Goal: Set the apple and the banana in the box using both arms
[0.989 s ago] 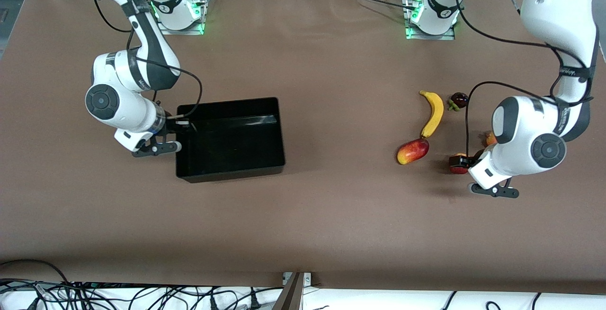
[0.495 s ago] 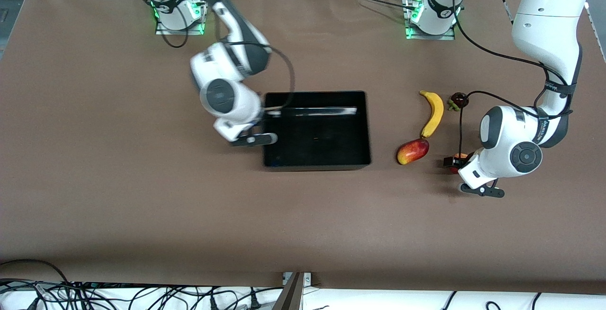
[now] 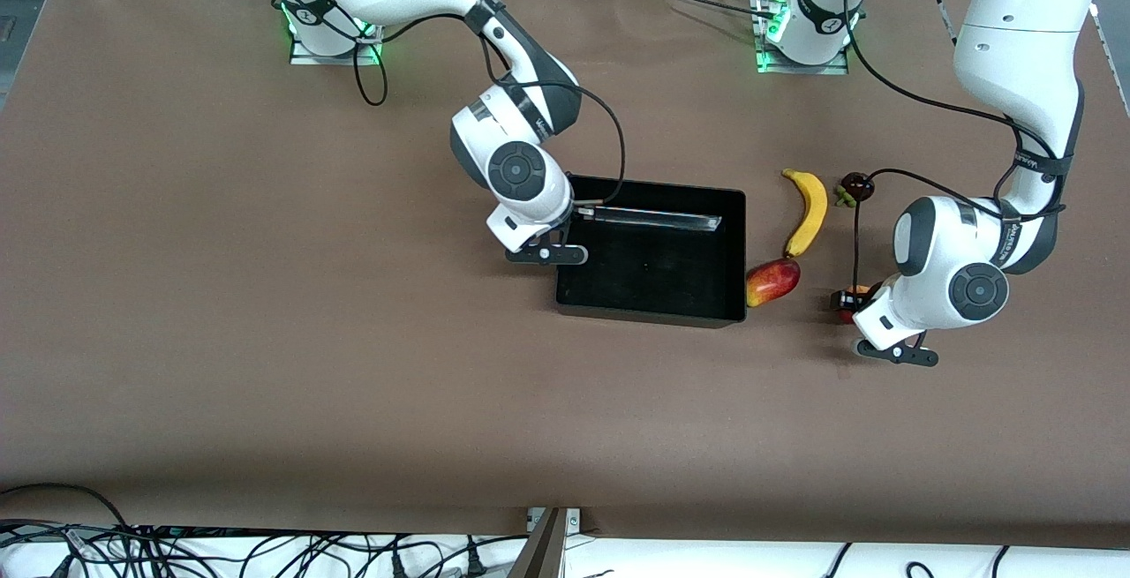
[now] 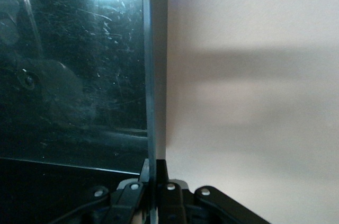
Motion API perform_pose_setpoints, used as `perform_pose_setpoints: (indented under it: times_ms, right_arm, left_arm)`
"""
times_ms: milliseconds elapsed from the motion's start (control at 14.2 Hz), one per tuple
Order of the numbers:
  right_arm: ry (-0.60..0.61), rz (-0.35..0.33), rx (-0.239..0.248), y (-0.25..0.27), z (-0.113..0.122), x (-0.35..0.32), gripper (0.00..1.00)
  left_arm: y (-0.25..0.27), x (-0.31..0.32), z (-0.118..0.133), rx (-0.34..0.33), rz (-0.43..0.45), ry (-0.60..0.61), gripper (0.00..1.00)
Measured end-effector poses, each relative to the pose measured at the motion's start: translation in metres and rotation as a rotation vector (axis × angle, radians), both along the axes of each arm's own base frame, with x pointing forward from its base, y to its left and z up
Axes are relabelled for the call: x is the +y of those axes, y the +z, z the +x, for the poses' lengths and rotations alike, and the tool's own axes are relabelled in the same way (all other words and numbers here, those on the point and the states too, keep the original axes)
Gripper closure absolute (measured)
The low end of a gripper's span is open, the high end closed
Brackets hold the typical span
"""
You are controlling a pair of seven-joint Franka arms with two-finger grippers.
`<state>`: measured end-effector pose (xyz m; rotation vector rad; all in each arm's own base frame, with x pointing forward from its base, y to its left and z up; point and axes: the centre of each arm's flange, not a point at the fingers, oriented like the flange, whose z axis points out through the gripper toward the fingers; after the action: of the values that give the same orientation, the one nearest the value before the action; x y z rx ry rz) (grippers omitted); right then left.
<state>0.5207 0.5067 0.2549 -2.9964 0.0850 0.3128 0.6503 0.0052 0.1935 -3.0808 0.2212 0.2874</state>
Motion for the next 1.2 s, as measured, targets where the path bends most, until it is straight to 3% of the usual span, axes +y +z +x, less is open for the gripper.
perform_pose_setpoints:
  times_ms: [283,353,636,777,918,989,1201]
  right_arm:
    - [0.004,-0.003,-0.004,-0.011,-0.005,0.006,0.95]
    - [0.001,0.0,-0.01,-0.01,-0.003,0.006,0.9]
    - [-0.021,0.009,-0.065,0.022,0.023,-0.005,0.48]
    - [-0.032,-0.026,-0.146,0.069,0.055,-0.035,0.28]
    - [-0.031,-0.061,-0.243,0.134,0.084,-0.079,0.07]
    - [-0.035,-0.064,-0.266,0.165,0.092,-0.101,0.0]
    - [-0.031,-0.079,-0.25,0.227,0.107,-0.176,0.0]
  left_arm:
    - [0.043,-0.013,0.013,0.008,-0.002,-0.015,0.3]
    - [0.064,-0.019,0.017,0.014,-0.004,-0.021,0.3]
    - [0.135,-0.082,0.024,0.049,-0.051,-0.105,0.3]
    - [0.147,-0.143,0.013,0.065,-0.091,-0.139,0.3]
    - [0.151,-0.2,-0.003,0.08,-0.12,-0.085,0.3]
    - [0.149,-0.223,-0.011,0.091,-0.122,-0.069,0.3]
    - [0.112,-0.259,-0.037,0.141,-0.104,-0.07,0.3]
